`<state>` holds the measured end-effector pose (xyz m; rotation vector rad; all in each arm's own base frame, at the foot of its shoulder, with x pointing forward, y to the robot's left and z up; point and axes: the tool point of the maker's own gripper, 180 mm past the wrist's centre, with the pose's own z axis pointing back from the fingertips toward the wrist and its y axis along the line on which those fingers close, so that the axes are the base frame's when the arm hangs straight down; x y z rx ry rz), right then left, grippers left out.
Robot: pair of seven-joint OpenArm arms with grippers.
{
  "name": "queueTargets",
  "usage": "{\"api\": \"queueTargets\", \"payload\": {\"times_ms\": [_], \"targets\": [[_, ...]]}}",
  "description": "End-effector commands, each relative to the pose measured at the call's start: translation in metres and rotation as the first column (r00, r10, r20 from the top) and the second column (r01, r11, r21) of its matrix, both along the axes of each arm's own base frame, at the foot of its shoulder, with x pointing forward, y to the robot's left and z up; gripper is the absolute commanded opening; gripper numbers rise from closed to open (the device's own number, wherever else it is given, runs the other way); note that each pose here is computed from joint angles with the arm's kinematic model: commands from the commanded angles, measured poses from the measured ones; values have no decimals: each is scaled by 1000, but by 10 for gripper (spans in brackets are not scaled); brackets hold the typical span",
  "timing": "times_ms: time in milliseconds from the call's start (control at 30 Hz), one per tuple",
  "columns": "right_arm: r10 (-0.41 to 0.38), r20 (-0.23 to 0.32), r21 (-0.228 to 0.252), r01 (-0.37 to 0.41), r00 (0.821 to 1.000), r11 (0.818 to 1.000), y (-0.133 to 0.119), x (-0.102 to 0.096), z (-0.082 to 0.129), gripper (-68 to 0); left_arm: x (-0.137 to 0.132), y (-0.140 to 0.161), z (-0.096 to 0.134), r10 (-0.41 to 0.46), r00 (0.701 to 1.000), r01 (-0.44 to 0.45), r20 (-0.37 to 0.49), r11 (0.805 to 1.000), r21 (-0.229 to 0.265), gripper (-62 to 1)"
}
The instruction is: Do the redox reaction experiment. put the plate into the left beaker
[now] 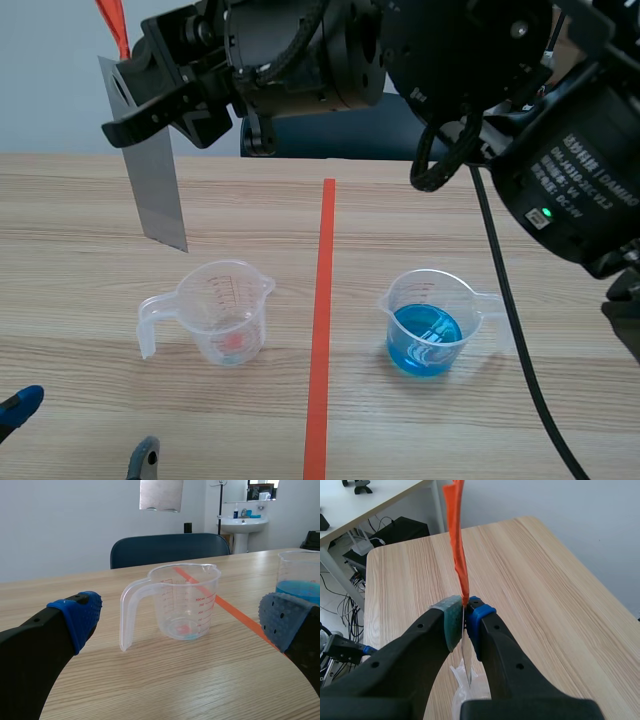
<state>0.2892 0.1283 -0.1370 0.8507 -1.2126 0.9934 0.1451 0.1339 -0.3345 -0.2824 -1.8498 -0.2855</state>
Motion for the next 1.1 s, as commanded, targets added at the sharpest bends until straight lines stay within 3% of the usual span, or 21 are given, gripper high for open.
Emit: {"api": "queueTargets", "payload": {"times_ms": [0, 533, 1067], "targets": [[-12, 18, 28, 11, 1000, 1000, -2, 3, 9, -671, 1, 2, 6, 5, 1000, -5, 25, 1000, -2, 14], [-55, 8, 9, 55, 998, 998, -13, 3, -17, -671, 1, 2, 6, 5, 1000, -5, 25, 1000, -2, 14], [-119, -81, -31, 117, 990, 993, -24, 24, -58, -671, 1, 2, 6, 5, 1000, -5, 25, 1000, -2, 14]]}}
